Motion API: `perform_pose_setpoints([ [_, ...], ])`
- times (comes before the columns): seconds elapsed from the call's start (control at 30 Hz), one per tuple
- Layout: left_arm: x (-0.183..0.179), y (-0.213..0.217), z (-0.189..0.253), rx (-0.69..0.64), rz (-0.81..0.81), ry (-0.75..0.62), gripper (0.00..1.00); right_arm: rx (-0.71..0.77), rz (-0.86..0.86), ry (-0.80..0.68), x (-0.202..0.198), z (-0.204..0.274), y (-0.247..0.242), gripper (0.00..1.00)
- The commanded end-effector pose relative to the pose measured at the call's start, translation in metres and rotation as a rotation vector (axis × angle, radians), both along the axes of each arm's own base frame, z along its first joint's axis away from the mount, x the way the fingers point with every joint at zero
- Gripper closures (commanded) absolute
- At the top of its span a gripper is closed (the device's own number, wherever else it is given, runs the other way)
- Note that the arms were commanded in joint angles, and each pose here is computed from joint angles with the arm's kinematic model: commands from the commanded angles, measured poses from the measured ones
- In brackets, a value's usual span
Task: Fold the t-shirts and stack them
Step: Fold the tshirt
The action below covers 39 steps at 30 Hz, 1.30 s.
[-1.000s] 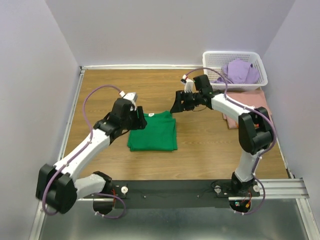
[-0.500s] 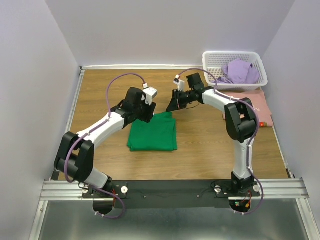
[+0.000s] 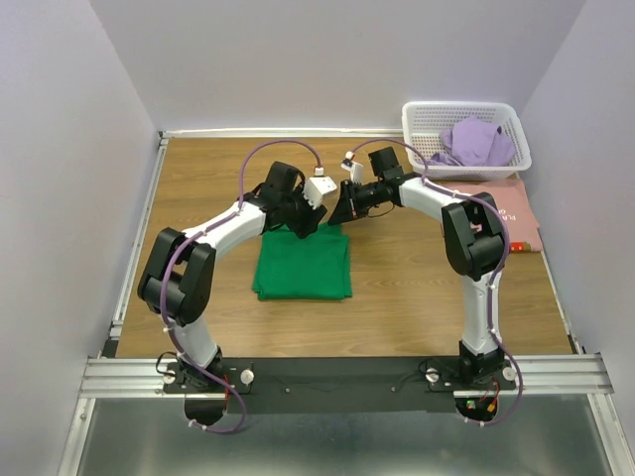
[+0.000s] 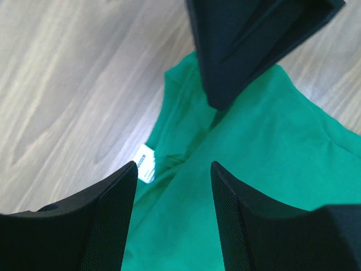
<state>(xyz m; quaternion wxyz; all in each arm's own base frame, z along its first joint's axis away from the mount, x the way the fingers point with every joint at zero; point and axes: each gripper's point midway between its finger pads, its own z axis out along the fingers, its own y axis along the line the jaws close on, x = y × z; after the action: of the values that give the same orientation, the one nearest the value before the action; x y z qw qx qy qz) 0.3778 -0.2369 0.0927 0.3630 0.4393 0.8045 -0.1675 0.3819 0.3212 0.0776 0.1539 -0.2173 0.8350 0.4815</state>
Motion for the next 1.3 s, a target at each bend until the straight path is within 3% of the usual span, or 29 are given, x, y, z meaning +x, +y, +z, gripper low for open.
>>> perform_pose_setpoints([
  [0.0, -0.008, -0.002, -0.008, -0.043, -0.06, 0.057, 0.37, -0.029, -0.005, -0.031, 0.001, -0.005, -0.004, 0.78],
  [0.1, -0.01, 0.005, -0.007, -0.086, 0.006, 0.086, 0.37, -0.093, -0.057, -0.061, 0.0, -0.007, -0.017, 0.77],
  [0.27, -0.013, 0.019, 0.037, -0.201, 0.249, 0.048, 0.37, -0.149, -0.113, -0.086, -0.017, 0.005, -0.032, 0.73],
  [0.4, -0.011, 0.052, 0.075, -0.227, 0.449, -0.058, 0.36, -0.184, -0.012, -0.139, -0.071, 0.024, -0.003, 0.7],
  [0.5, -0.006, 0.092, 0.1, -0.262, 0.647, -0.105, 0.36, -0.203, 0.076, -0.094, -0.125, 0.016, 0.024, 0.7],
  [0.57, -0.003, 0.116, 0.101, -0.267, 0.767, -0.122, 0.36, -0.232, 0.135, -0.058, -0.161, 0.004, 0.04, 0.68],
  [0.67, -0.009, 0.139, 0.091, -0.283, 0.873, -0.093, 0.36, -0.302, 0.146, -0.003, -0.186, -0.021, 0.042, 0.68],
  [0.87, -0.028, 0.14, 0.081, -0.313, 0.877, -0.053, 0.36, -0.521, 0.025, -0.102, -0.166, -0.062, 0.002, 0.68],
  [1.07, -0.037, 0.14, 0.085, -0.323, 0.86, -0.068, 0.36, -0.636, -0.033, -0.132, -0.151, -0.079, -0.031, 0.68],
  [1.27, -0.048, 0.133, 0.082, -0.36, 0.827, -0.031, 0.36, -0.795, -0.14, -0.15, -0.118, -0.092, -0.096, 0.69],
])
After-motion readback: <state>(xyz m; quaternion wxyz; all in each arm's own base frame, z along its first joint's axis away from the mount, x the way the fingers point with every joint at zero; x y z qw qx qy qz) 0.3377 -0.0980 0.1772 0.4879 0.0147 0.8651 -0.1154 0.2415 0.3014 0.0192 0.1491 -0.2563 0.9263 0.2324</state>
